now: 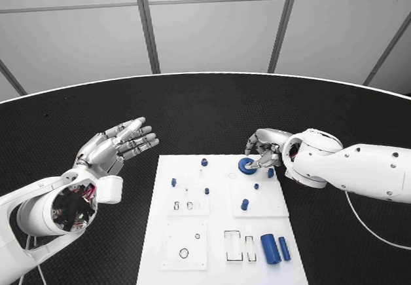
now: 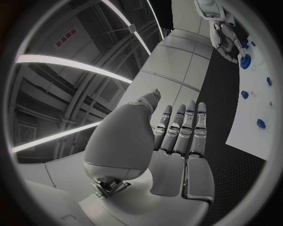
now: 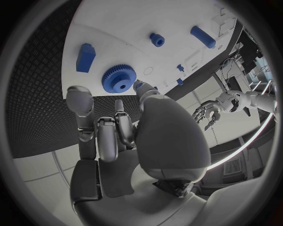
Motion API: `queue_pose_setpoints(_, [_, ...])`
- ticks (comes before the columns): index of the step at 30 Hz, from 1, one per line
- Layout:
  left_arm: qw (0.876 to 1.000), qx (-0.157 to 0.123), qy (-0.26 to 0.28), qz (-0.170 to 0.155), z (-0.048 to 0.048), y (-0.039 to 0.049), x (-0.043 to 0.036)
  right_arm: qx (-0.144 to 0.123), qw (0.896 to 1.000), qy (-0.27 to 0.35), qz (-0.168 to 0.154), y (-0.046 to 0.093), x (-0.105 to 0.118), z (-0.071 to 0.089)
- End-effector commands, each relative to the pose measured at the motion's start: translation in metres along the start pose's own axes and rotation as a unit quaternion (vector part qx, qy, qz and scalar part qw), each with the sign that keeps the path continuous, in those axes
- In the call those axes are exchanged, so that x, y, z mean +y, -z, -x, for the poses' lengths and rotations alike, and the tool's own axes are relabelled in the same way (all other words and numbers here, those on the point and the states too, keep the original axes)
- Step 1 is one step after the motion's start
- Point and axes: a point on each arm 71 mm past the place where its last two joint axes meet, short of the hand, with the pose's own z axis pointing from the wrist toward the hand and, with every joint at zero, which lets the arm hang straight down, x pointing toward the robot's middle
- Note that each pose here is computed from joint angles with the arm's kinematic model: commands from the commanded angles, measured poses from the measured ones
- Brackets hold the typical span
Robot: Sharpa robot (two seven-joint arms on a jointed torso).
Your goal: Assemble the parts on the task board
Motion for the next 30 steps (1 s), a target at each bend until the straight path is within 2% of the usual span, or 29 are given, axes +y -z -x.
queue_pose_setpoints(1, [1.000, 0.000, 0.000, 0.000, 0.0003, 0.0000, -0.0001, 0.003, 1.000, 0.001, -0.001, 0.0002, -0.0005, -0.0013])
queue_pose_setpoints(30, [1.000, -0.001, 0.000, 0.000, 0.0010, 0.0001, -0.0003, 0.015, 1.000, 0.003, -0.011, -0.0025, -0.0061, -0.0104])
